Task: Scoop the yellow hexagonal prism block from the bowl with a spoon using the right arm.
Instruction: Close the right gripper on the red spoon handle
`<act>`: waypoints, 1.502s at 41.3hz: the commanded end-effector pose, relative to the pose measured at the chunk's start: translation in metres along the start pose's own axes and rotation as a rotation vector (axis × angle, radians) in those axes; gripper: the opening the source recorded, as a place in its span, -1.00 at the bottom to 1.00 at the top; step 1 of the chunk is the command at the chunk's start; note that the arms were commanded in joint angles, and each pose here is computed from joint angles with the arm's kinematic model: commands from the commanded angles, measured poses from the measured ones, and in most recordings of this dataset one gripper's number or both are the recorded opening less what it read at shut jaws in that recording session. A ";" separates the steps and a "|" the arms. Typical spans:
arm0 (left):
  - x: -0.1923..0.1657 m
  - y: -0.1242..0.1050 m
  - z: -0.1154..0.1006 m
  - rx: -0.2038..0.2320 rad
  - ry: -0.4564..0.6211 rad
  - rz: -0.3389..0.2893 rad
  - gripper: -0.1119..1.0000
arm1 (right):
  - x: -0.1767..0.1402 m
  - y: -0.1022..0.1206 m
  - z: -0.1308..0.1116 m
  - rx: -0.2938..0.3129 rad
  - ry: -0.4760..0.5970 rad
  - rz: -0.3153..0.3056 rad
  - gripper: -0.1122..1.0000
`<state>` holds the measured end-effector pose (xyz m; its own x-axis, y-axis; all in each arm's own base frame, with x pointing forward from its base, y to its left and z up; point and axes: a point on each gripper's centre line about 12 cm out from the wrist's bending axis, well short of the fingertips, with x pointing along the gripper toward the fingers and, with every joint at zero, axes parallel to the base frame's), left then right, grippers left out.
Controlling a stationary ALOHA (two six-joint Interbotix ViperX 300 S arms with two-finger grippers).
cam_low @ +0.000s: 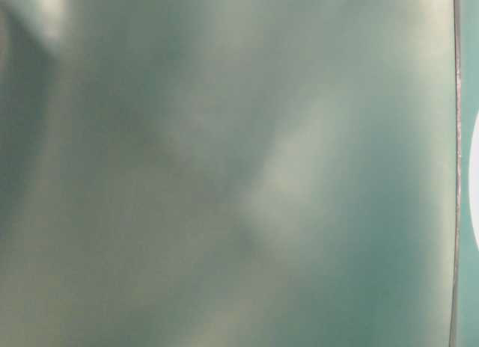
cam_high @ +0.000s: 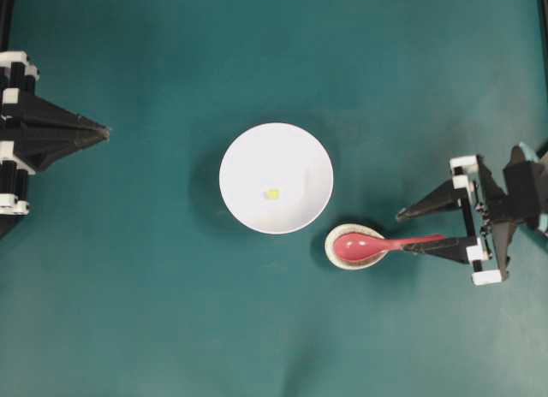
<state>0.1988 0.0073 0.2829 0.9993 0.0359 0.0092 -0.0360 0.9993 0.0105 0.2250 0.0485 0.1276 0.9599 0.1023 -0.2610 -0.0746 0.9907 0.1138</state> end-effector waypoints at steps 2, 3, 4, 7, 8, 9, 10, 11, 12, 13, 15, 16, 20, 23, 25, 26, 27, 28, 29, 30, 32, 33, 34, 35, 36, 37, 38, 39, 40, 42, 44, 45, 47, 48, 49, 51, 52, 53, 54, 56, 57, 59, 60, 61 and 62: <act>0.002 0.000 0.004 0.005 -0.008 0.001 -0.79 | 0.004 0.002 -0.007 -0.001 0.005 -0.010 0.22; 0.002 0.000 0.004 0.005 -0.008 0.001 -0.79 | 0.005 0.002 -0.009 -0.001 0.010 -0.012 0.21; 0.002 0.001 0.004 0.005 -0.008 0.002 -0.79 | 0.005 0.002 -0.011 -0.002 0.013 -0.017 0.22; 0.002 0.000 0.004 0.005 -0.008 0.001 -0.79 | 0.007 0.002 -0.017 -0.001 0.027 -0.028 0.21; 0.002 0.000 0.004 0.005 -0.008 0.001 -0.79 | 0.007 0.003 -0.018 -0.002 0.032 -0.029 0.21; 0.002 0.000 0.004 0.003 -0.008 0.001 -0.79 | 0.007 0.003 -0.019 -0.001 0.034 -0.029 0.22; 0.002 0.000 0.004 0.005 -0.008 0.001 -0.79 | 0.008 0.004 -0.021 -0.001 0.037 -0.030 0.22; 0.002 0.000 0.004 0.003 -0.008 0.001 -0.79 | 0.008 0.005 -0.023 0.001 0.042 -0.031 0.21; 0.002 0.000 0.004 0.005 -0.008 0.001 -0.79 | 0.009 0.006 -0.024 0.005 0.046 -0.031 0.21; 0.002 0.000 0.004 0.003 -0.008 0.001 -0.79 | 0.009 0.006 -0.025 0.008 0.049 -0.030 0.21; 0.002 0.000 0.004 0.005 -0.008 0.001 -0.79 | 0.009 0.007 -0.028 0.019 0.058 -0.027 0.22; 0.002 0.000 0.004 0.005 -0.008 0.001 -0.79 | 0.009 0.008 -0.029 0.022 0.063 -0.026 0.22; 0.002 0.000 0.004 0.003 -0.008 0.001 -0.79 | 0.010 0.009 -0.034 0.037 0.081 -0.024 0.21; 0.002 0.000 0.004 0.003 -0.009 0.001 -0.79 | 0.010 0.008 -0.036 0.039 0.091 -0.027 0.22; 0.002 0.000 0.005 0.003 -0.011 0.001 -0.79 | 0.011 0.008 -0.038 0.039 0.098 -0.028 0.21; 0.002 0.000 0.005 0.003 -0.011 0.001 -0.79 | 0.011 0.008 -0.039 0.039 0.100 -0.030 0.21; 0.002 0.000 0.005 0.003 -0.011 0.001 -0.79 | 0.011 0.008 -0.039 0.038 0.102 -0.031 0.21; 0.002 0.000 0.005 0.003 -0.011 0.001 -0.79 | 0.012 0.008 -0.039 0.038 0.103 -0.031 0.21; 0.002 0.000 0.005 0.003 -0.011 0.001 -0.79 | 0.013 0.008 -0.040 0.038 0.105 -0.031 0.21; 0.002 0.000 0.005 0.003 -0.011 0.001 -0.79 | 0.013 0.009 -0.040 0.038 0.105 -0.031 0.21; 0.002 0.000 0.005 0.003 -0.011 0.001 -0.79 | 0.013 0.008 -0.041 0.036 0.112 -0.033 0.21; 0.002 0.000 0.005 0.003 -0.011 0.001 -0.79 | 0.014 0.008 -0.041 0.036 0.112 -0.034 0.21; 0.002 0.001 0.005 0.003 -0.011 0.002 -0.79 | 0.014 0.008 -0.042 0.036 0.115 -0.036 0.21; 0.002 0.000 0.005 0.003 -0.011 0.001 -0.79 | 0.015 0.008 -0.042 0.037 0.116 -0.038 0.21; 0.002 0.000 0.005 0.003 -0.011 0.001 -0.79 | 0.014 0.008 -0.043 0.037 0.122 -0.042 0.21; 0.002 0.000 0.005 0.003 -0.011 0.001 -0.79 | 0.015 0.008 -0.043 0.038 0.122 -0.043 0.21; 0.002 0.000 0.005 0.003 -0.011 0.001 -0.79 | 0.015 0.007 -0.044 0.037 0.123 -0.043 0.21; 0.002 0.001 0.005 0.003 -0.012 0.002 -0.79 | 0.015 0.007 -0.044 0.037 0.124 -0.044 0.21; 0.002 0.000 0.005 0.003 -0.011 0.001 -0.79 | 0.015 0.007 -0.044 0.038 0.123 -0.045 0.21; 0.002 0.000 0.005 0.003 -0.011 0.001 -0.79 | 0.015 0.007 -0.043 0.039 0.121 -0.046 0.21; 0.002 0.000 0.005 0.003 -0.011 0.001 -0.79 | 0.016 0.008 -0.043 0.039 0.120 -0.046 0.21; 0.002 0.000 0.005 0.003 -0.011 0.001 -0.79 | 0.016 0.007 -0.044 0.039 0.121 -0.046 0.21; 0.002 0.001 0.005 0.003 -0.011 0.002 -0.79 | 0.016 0.007 -0.044 0.039 0.121 -0.046 0.21; 0.002 0.000 0.005 0.003 -0.011 0.001 -0.79 | 0.016 0.007 -0.044 0.039 0.121 -0.046 0.21; 0.002 0.000 0.005 0.003 -0.011 0.001 -0.79 | 0.016 0.007 -0.044 0.039 0.121 -0.047 0.21; 0.002 0.000 0.005 0.003 -0.011 0.001 -0.79 | 0.016 0.008 -0.043 0.039 0.121 -0.046 0.21; 0.002 0.000 0.005 0.003 -0.011 0.001 -0.79 | 0.016 0.008 -0.043 0.040 0.121 -0.047 0.21; 0.002 0.000 0.005 0.003 -0.011 0.001 -0.79 | 0.016 0.008 -0.043 0.040 0.121 -0.047 0.21; 0.002 0.000 0.005 0.003 -0.011 0.001 -0.79 | 0.016 0.008 -0.043 0.040 0.121 -0.047 0.21; 0.002 0.000 0.005 0.003 -0.011 0.001 -0.79 | 0.016 0.008 -0.043 0.040 0.121 -0.047 0.21; 0.002 0.000 0.005 0.003 -0.011 0.001 -0.79 | 0.016 0.008 -0.044 0.039 0.123 -0.046 0.21; 0.002 0.000 0.005 0.003 -0.011 0.001 -0.79 | 0.016 0.008 -0.044 0.037 0.123 -0.047 0.21; 0.002 0.000 0.004 0.003 -0.009 0.001 -0.79 | 0.016 0.008 -0.044 0.034 0.123 -0.047 0.20; 0.002 0.000 0.004 0.003 -0.009 0.001 -0.79 | 0.016 0.007 -0.044 0.031 0.126 -0.047 0.19; 0.002 0.001 0.004 0.003 -0.009 0.002 -0.79 | 0.016 0.007 -0.044 0.028 0.126 -0.047 0.18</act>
<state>0.1988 0.0073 0.2827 0.9993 0.0359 0.0077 -0.0360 0.9993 0.0105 0.2253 0.0599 0.0791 0.9144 0.0659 -0.3994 -0.0174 0.9921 0.1240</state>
